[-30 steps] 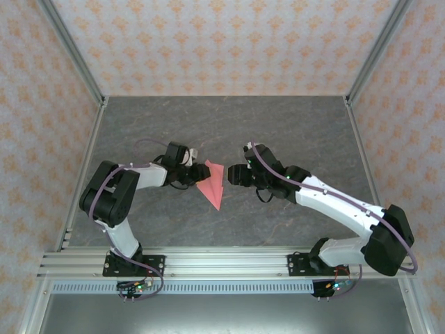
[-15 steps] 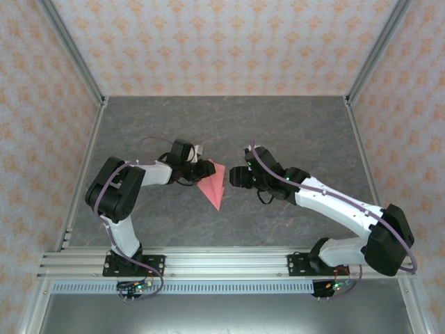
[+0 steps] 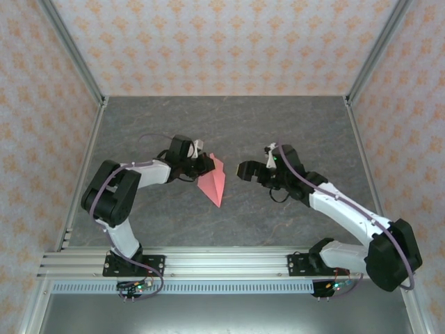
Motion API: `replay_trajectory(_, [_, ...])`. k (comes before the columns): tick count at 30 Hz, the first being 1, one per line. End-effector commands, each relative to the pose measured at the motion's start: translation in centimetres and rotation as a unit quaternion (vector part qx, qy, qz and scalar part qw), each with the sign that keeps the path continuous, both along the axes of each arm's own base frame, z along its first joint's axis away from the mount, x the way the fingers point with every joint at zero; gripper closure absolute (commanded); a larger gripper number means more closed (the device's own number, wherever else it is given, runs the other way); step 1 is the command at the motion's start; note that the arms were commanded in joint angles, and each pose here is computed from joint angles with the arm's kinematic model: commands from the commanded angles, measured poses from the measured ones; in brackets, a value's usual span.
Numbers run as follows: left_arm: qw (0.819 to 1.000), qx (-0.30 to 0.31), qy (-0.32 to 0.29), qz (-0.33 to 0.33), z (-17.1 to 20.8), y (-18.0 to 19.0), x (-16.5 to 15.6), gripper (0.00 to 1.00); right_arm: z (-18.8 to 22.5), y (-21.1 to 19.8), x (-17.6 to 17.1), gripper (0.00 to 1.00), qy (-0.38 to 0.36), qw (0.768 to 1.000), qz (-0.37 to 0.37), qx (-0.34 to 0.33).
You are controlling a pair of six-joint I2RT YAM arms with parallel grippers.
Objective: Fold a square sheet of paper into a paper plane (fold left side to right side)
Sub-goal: Turn over the paper at the center of the table.
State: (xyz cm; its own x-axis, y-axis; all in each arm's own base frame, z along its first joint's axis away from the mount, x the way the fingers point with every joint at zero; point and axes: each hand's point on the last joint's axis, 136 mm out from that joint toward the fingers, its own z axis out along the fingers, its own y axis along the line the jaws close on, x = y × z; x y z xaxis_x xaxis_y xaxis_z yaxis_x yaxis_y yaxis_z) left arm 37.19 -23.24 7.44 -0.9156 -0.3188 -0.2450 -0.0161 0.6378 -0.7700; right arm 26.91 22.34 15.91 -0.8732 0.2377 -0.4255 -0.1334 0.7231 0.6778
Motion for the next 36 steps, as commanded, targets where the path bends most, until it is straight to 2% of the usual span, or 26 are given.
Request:
replay_trajectory(1, [0.997,-0.028,-0.072,0.012,7.0,-0.4,1.2,0.94,3.7,1.4,-0.1,0.0,-0.017,0.99,0.045,0.134])
replay_trajectory(9, [0.987,-0.075,-0.135,0.032,16.7,0.1,0.6,0.94,8.2,3.3,-0.4,0.0,-0.037,0.958,0.111,0.262])
replay_trajectory(15, [0.979,-0.123,-0.156,0.038,21.2,0.0,-0.2,0.94,8.8,5.3,-0.8,0.0,-0.037,0.949,0.145,0.277])
replay_trajectory(28, [0.968,-0.206,-0.145,0.016,24.3,-1.6,-1.6,0.93,11.7,9.4,-0.7,0.01,-0.042,0.921,0.175,0.344])
replay_trajectory(36, [0.97,-0.211,-0.122,0.011,23.3,-2.5,-2.0,0.94,13.8,9.5,-0.9,0.25,-0.054,0.91,0.186,0.366])
